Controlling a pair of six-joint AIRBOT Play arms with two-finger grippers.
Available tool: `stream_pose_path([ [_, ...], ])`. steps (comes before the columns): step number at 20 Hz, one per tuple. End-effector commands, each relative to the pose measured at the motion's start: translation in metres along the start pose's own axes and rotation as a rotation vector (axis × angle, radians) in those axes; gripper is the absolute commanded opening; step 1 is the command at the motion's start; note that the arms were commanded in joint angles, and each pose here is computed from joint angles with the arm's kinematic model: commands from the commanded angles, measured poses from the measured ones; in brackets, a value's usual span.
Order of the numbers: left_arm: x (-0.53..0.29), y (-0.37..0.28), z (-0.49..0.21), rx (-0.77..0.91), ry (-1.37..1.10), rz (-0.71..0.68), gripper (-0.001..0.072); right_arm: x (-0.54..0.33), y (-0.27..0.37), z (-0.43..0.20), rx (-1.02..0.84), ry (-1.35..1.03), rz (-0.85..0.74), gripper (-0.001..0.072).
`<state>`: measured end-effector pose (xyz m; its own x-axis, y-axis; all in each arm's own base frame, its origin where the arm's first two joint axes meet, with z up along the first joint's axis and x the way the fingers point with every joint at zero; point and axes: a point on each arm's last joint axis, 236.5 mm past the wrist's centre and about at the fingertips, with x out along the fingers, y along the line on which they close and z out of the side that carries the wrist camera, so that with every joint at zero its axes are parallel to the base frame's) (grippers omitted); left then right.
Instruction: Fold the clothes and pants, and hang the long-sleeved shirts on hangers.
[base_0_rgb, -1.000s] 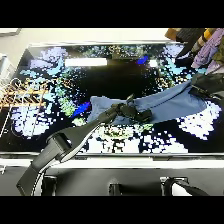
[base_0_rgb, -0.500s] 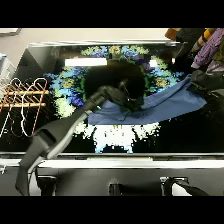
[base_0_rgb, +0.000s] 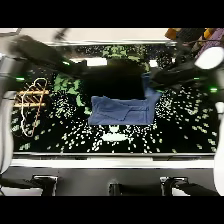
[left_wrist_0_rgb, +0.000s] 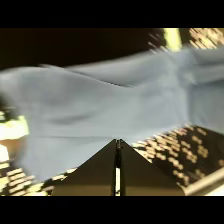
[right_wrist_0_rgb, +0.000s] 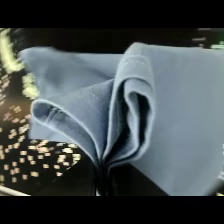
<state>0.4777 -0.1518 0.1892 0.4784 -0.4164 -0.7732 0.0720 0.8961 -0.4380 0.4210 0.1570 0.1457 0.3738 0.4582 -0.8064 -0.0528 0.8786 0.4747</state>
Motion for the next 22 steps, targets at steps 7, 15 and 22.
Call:
stream_pose_path([
  [7,-0.104,0.078,0.005,-0.050,-0.102,0.191,0.0018,0.133,0.103,-0.040,-0.026,0.088,0.140,0.0030],
  [15,-0.089,0.088,-0.006,-0.053,-0.048,0.201,0.0018,0.176,0.126,-0.059,-0.003,0.123,0.190,0.0030],
  [22,-0.087,0.090,-0.008,-0.056,-0.040,0.202,0.0018,0.219,0.123,-0.069,0.018,0.132,0.182,0.0030],
])
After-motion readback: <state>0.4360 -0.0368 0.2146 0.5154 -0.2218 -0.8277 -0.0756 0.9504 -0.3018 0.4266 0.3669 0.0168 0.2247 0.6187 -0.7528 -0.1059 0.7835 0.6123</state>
